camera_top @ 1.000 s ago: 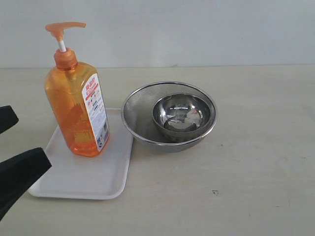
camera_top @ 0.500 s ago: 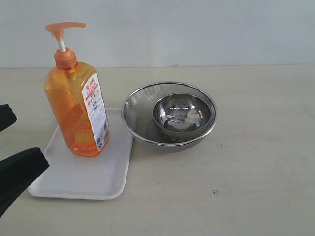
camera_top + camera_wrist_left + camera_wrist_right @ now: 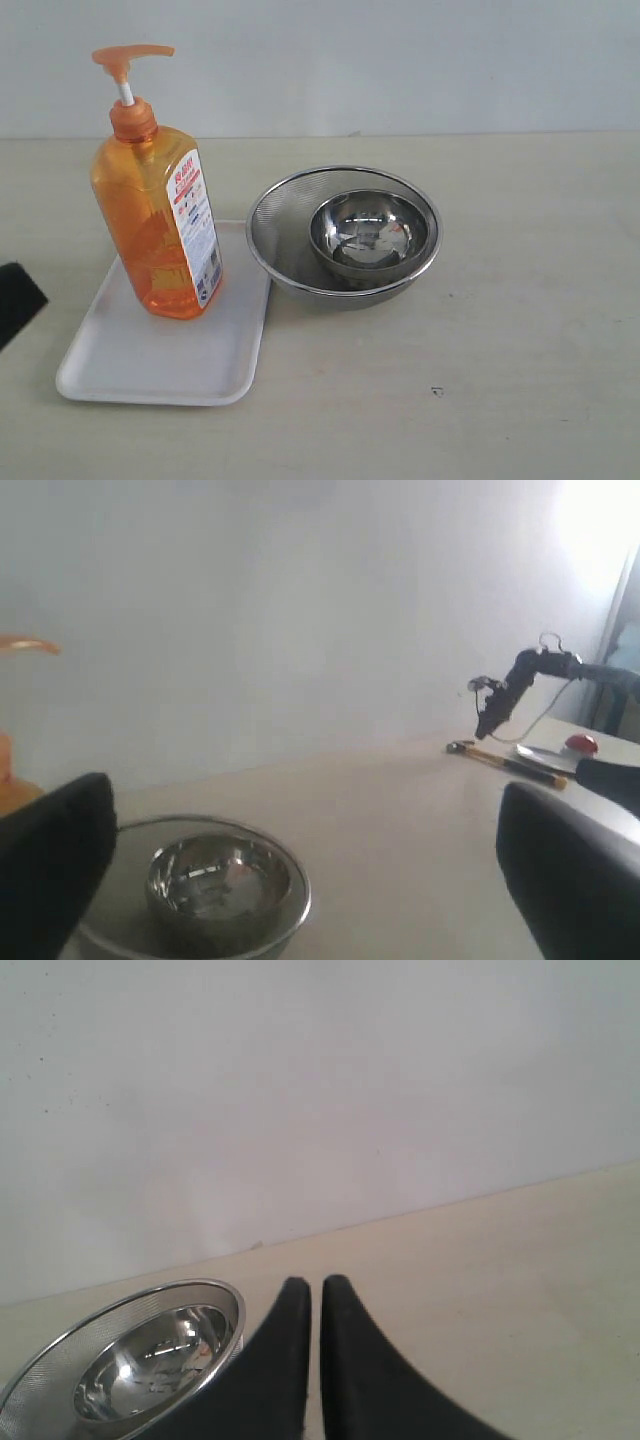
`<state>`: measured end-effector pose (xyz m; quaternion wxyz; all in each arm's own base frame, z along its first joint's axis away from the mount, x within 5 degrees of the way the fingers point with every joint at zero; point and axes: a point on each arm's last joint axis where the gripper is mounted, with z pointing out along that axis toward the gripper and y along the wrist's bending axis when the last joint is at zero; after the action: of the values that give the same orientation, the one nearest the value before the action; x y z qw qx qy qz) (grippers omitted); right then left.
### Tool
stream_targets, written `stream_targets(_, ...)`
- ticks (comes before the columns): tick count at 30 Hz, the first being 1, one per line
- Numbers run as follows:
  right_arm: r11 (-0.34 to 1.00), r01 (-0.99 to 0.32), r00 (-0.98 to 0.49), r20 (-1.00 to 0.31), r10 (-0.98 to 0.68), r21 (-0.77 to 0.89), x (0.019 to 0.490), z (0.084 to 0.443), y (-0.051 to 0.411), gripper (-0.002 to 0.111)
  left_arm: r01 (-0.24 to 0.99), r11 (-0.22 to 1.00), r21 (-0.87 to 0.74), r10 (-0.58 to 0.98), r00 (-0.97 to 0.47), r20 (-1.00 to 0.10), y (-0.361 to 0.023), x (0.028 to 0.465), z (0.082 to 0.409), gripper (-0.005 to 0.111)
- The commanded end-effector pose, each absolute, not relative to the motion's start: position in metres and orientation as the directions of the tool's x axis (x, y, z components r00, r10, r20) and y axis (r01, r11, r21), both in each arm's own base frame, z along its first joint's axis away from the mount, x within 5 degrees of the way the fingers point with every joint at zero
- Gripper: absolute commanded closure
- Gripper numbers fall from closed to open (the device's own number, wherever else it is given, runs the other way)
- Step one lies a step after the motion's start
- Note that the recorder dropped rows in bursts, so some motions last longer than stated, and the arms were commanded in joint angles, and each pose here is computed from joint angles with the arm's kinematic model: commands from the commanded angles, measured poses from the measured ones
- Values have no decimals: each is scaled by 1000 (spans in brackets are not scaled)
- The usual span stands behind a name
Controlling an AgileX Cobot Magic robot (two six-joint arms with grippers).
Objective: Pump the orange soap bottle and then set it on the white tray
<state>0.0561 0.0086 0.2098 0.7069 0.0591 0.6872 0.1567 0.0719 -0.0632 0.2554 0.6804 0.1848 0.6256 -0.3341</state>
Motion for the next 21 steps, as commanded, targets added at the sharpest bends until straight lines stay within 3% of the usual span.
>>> stream_targets(1,947,-137,16,-955,295,290,56,210,8,108,644,711,-282,-364,-6,-931,-52,62,261,11)
stream_targets(7,947,-137,16,-955,295,290,56,210,8,108,575,696,-430,-531,9,-847,-38,52,266,11)
stream_targets(18,947,-137,16,-955,295,290,56,210,8,108,572,740,-354,-529,170,-831,-31,33,272,11)
stream_targets(21,947,-137,16,-955,295,290,56,210,8,108,547,761,-349,-516,185,-836,-30,34,270,21)
